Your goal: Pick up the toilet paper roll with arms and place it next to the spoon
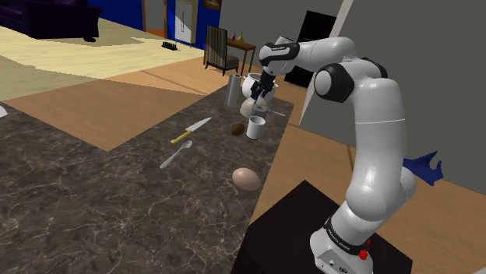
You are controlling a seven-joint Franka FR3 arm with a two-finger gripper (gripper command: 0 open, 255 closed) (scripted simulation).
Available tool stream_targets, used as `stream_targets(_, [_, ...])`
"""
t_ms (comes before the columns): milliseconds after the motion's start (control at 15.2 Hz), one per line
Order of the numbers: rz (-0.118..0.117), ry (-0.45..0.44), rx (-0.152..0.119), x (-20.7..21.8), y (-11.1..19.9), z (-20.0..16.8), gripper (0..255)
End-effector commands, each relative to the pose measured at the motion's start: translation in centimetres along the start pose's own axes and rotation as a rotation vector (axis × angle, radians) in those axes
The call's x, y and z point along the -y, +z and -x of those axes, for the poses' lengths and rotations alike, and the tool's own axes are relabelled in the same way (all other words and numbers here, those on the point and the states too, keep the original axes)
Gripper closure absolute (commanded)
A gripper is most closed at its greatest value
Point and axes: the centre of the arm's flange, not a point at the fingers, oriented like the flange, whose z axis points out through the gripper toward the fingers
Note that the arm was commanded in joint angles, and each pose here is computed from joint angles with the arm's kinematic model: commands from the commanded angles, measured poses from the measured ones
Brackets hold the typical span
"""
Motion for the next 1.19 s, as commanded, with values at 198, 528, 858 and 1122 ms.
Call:
stream_targets(198, [0.000, 0.000, 0.000, 0.01, 1.86, -0.08, 0])
stream_targets(528, [0.000, 0.000, 0.000, 0.01, 1.86, -0.08, 0])
stream_targets(858, [0.000, 0.000, 0.000, 0.01, 1.86, -0.07, 255])
stream_targets(1122, [0.000, 0.000, 0.000, 0.00, 1.87, -0.03, 255])
